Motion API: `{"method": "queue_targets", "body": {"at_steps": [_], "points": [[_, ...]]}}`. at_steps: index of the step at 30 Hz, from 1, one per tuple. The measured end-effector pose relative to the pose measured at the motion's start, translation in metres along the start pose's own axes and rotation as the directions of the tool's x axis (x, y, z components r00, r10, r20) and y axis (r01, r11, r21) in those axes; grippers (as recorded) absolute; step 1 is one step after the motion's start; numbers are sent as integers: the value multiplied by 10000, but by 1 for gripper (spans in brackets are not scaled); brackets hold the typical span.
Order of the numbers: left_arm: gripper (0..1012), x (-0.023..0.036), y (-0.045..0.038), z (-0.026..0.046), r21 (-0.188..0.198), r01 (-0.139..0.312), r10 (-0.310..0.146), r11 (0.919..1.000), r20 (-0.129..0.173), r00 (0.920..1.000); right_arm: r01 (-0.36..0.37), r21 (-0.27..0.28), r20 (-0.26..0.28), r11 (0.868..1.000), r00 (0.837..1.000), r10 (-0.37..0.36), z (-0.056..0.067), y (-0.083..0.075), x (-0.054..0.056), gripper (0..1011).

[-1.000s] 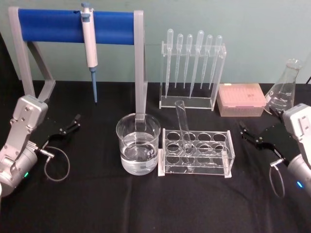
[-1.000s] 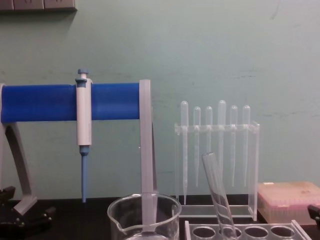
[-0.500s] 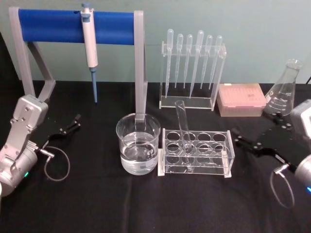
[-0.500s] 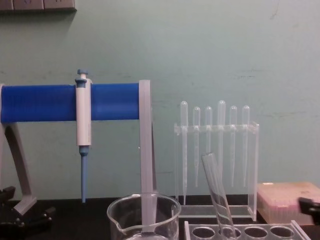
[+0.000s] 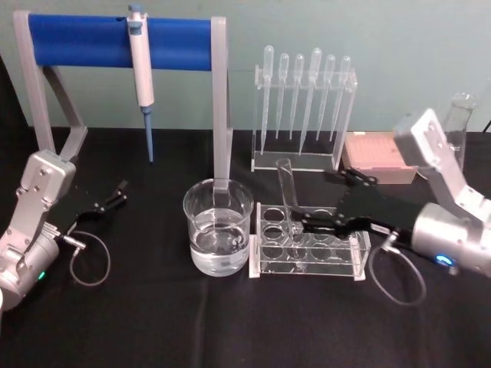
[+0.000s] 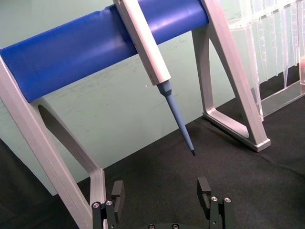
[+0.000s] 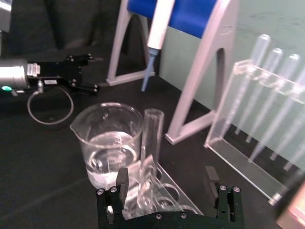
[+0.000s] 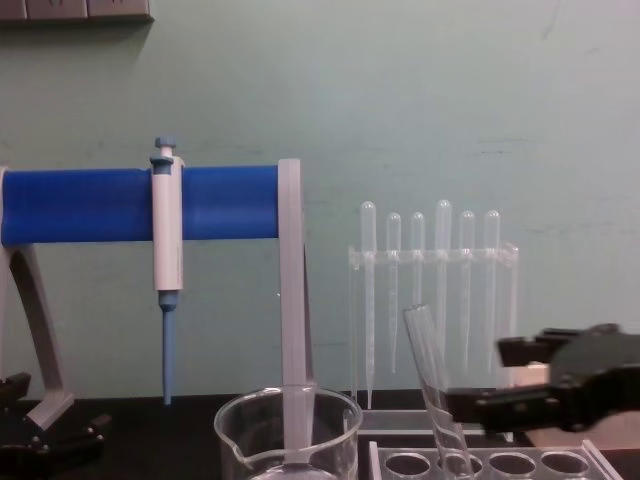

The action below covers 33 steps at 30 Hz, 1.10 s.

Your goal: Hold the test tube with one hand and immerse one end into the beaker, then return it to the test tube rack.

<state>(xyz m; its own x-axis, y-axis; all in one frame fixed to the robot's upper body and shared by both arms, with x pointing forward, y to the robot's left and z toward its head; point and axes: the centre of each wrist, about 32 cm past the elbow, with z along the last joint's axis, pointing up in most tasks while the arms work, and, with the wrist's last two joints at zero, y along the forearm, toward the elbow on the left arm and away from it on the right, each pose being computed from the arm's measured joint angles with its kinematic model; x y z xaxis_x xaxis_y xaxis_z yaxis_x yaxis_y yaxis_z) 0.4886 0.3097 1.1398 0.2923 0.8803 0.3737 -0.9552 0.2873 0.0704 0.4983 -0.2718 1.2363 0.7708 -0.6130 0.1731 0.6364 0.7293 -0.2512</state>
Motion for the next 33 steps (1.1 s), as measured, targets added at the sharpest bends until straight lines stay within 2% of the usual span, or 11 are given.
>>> {"method": "queue_targets", "body": {"at_steps": [8, 17, 20, 26, 27, 31, 33], "points": [[1000, 0, 0, 0, -1, 0, 0, 10000, 0, 10000, -439, 91, -187, 9990, 9989, 441, 80, 233, 36, 1002], [1000, 0, 0, 0, -1, 0, 0, 10000, -1, 10000, -646, 149, -222, 9978, 9976, 650, 107, 357, 24, 999], [1000, 0, 0, 0, -1, 1, -1, 10000, 0, 10000, -705, 132, -280, 9974, 9971, 709, 107, 399, 14, 964], [1000, 0, 0, 0, -1, 0, 0, 10000, 0, 10000, -726, 74, -356, 9973, 9967, 728, 111, 438, -2, 786], [1000, 0, 0, 0, -1, 0, 0, 10000, 0, 10000, -726, 74, -356, 9973, 9967, 728, 111, 438, -2, 786], [1000, 0, 0, 0, -1, 0, 0, 10000, 0, 10000, -651, 49, -408, 9979, 9970, 653, 104, 450, -6, 633], [1000, 0, 0, 0, -1, 0, 0, 10000, -1, 10000, -618, 40, -437, 9981, 9971, 619, 95, 454, -10, 593]]}}
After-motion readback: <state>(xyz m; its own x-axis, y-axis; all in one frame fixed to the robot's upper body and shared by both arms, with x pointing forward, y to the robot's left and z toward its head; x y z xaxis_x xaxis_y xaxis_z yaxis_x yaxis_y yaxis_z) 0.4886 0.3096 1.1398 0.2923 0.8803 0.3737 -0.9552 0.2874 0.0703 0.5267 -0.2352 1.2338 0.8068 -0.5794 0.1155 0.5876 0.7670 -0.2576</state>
